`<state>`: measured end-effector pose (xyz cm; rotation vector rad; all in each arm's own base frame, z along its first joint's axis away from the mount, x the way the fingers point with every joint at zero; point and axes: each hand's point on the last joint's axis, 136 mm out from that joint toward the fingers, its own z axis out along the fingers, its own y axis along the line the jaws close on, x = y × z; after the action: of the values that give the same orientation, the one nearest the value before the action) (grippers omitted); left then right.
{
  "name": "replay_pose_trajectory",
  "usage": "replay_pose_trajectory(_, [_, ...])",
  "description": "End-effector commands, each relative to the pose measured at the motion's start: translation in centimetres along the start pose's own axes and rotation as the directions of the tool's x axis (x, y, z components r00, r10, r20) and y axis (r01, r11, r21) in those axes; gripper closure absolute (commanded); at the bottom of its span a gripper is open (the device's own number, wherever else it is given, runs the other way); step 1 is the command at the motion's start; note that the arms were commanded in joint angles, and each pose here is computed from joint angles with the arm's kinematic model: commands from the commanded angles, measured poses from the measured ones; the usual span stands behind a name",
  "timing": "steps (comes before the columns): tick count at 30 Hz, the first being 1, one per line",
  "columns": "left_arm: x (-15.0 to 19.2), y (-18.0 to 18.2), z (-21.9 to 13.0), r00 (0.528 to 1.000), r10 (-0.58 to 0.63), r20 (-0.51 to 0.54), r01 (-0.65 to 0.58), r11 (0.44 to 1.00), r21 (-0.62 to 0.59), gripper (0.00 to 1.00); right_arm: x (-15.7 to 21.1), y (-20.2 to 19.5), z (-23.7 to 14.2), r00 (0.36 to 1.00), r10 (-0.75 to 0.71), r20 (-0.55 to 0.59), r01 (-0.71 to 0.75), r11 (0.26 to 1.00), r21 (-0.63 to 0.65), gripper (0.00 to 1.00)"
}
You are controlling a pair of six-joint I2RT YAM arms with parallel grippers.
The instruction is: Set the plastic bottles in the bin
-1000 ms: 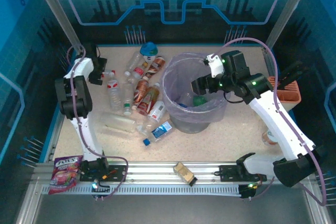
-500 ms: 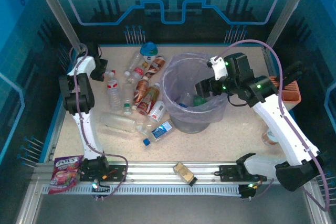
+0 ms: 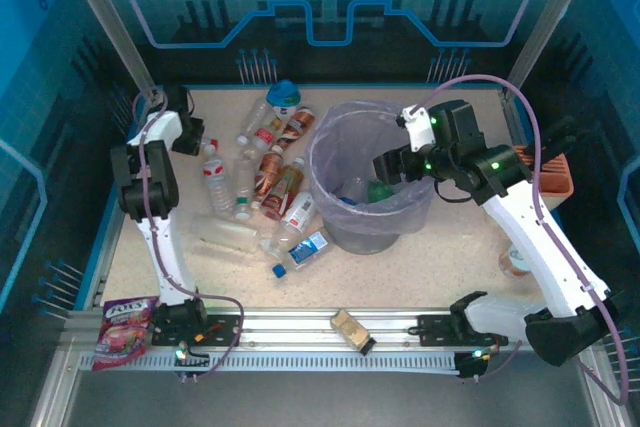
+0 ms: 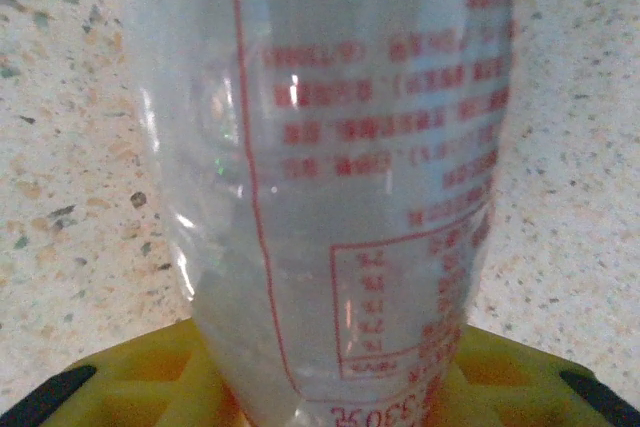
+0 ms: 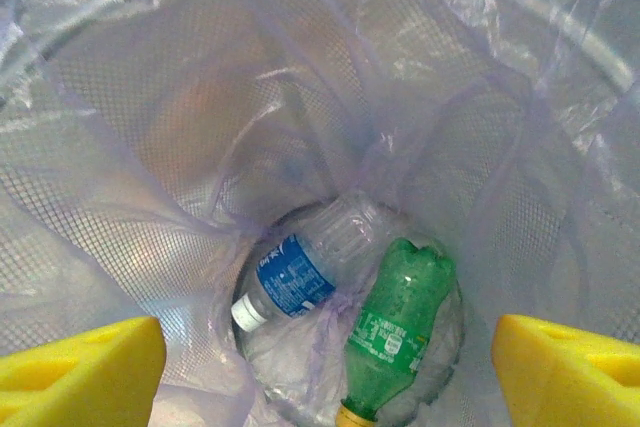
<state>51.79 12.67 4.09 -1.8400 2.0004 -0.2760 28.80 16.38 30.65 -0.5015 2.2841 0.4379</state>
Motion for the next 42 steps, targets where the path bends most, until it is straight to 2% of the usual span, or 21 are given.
replay_pose_trajectory(1, [-1.2,-2.8,-5.2,0.997,0.057,0.055,-0.062,0.993,0.103,0.64,-2.7,0.1,-1.5,0.995,0.028,0.093,-0.026,1.000,-0.014,0.15])
replay_pose_trajectory(4, [-1.3,-4.7,-7.8,0.993,0.104,0.063,-0.114,0.977,0.180,0.65,-3.7,0.5,-2.1,0.991,0.055,0.125,-0.049,0.998,-0.050,0.16])
replay_pose_trajectory(8, [0.1,-7.6,-11.5,0.974,0.223,0.025,-0.219,0.923,0.316,0.66,-4.9,1.1,-2.8,0.984,0.079,0.162,-0.064,0.993,-0.099,0.15])
replay_pose_trajectory(12, [2.4,-9.6,-16.3,0.933,0.360,0.026,-0.334,0.833,0.441,0.68,-6.2,1.7,-3.0,0.979,0.089,0.182,-0.064,0.988,-0.138,0.16])
replay_pose_trajectory(16, [6.1,-10.2,-22.4,0.864,0.499,0.064,-0.447,0.703,0.553,0.71,-8.1,2.4,-3.2,0.972,0.107,0.210,-0.069,0.981,-0.180,0.16])
replay_pose_trajectory(19, [9.7,-9.7,-26.8,0.804,0.587,0.089,-0.498,0.584,0.641,0.75,-10.0,3.3,-3.2,0.962,0.145,0.232,-0.087,0.966,-0.242,0.16])
replay_pose_trajectory(23, [15.2,-7.7,-32.0,0.692,0.709,0.135,-0.562,0.411,0.718,0.75,-12.9,6.4,-2.7,0.948,0.199,0.249,-0.087,0.914,-0.396,0.16])
replay_pose_trajectory(24, [16.4,-7.1,-32.9,0.668,0.731,0.138,-0.567,0.380,0.731,0.75,-13.4,7.1,-2.6,0.948,0.199,0.250,-0.079,0.904,-0.421,0.15])
replay_pose_trajectory(26, [19.6,-5.5,-35.0,0.601,0.784,0.155,-0.570,0.284,0.771,0.75,-14.6,8.9,-2.0,0.950,0.195,0.245,-0.060,0.880,-0.471,0.15])
replay_pose_trajectory(28, [22.0,-3.9,-36.4,0.554,0.816,0.167,-0.563,0.220,0.797,0.75,-15.4,10.4,-1.2,0.952,0.194,0.236,-0.051,0.862,-0.505,0.14])
replay_pose_trajectory(32, [26.5,-0.8,-39.2,0.422,0.876,0.232,-0.546,0.041,0.837,0.75,-16.7,12.9,0.2,0.955,0.191,0.226,-0.033,0.827,-0.561,0.11])
replay_pose_trajectory(35, [29.1,1.3,-40.6,0.344,0.906,0.248,-0.516,-0.039,0.856,0.74,-17.4,13.3,1.4,0.954,0.212,0.211,-0.053,0.814,-0.578,0.08])
replay_pose_trajectory(38, [31.2,2.9,-41.6,0.292,0.917,0.271,-0.479,-0.105,0.871,0.74,-17.6,13.2,3.0,0.958,0.220,0.185,-0.078,0.819,-0.569,0.07])
replay_pose_trajectory(42, [33.0,4.4,-42.0,0.230,0.929,0.290,-0.465,-0.157,0.871,0.74,-17.7,12.9,4.6,0.962,0.220,0.162,-0.094,0.823,-0.560,0.07])
